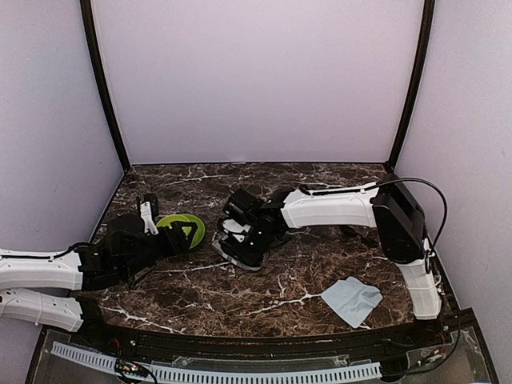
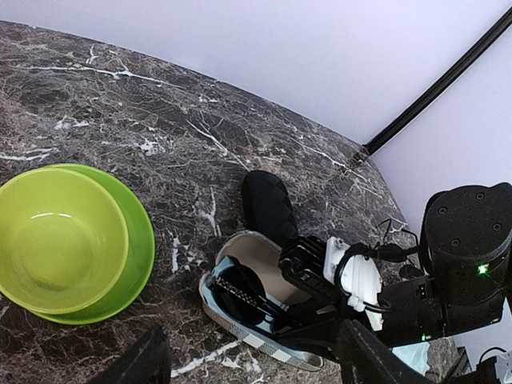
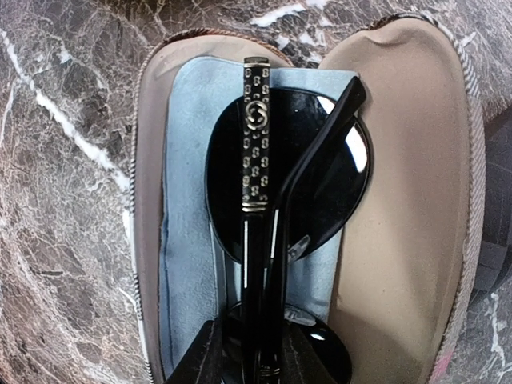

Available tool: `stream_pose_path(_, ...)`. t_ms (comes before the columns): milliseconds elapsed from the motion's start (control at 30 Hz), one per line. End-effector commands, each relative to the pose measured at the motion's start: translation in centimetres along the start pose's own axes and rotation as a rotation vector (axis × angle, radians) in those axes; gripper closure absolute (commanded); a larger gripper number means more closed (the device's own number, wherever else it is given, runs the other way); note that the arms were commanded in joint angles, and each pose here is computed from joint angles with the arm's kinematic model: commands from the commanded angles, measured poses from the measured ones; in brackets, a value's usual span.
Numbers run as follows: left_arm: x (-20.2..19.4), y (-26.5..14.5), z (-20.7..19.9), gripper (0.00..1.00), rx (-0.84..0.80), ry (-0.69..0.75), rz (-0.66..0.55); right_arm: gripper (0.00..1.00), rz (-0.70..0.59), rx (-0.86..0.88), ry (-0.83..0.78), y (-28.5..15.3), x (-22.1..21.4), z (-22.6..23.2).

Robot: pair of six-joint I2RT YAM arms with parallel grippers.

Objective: Organize the sunglasses
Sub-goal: Pick up the sunglasses from the sunglasses case.

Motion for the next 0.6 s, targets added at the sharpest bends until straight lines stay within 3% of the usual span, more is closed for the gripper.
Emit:
stream_pose_path(0, -0.14, 0.00, 0.27, 0.26, -0.005, -0.010, -0.008, 0.76, -0.027, 0.000, -0.010, -0.50, 0.80, 0.56)
stream_pose_path(567, -0.94, 0.22, 0.64, 0.26, -0.009, -0.023, 0.013, 0.89, -0.052, -0.016, -0.012, -1.34, 1.27, 0.70)
Point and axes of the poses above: each gripper's point midway between its finger pads, its own y axis out along the fingers, its own z axis along the line the jaws close on, x = y × z, the point moved 5 cm from there along -y, back along the fingers
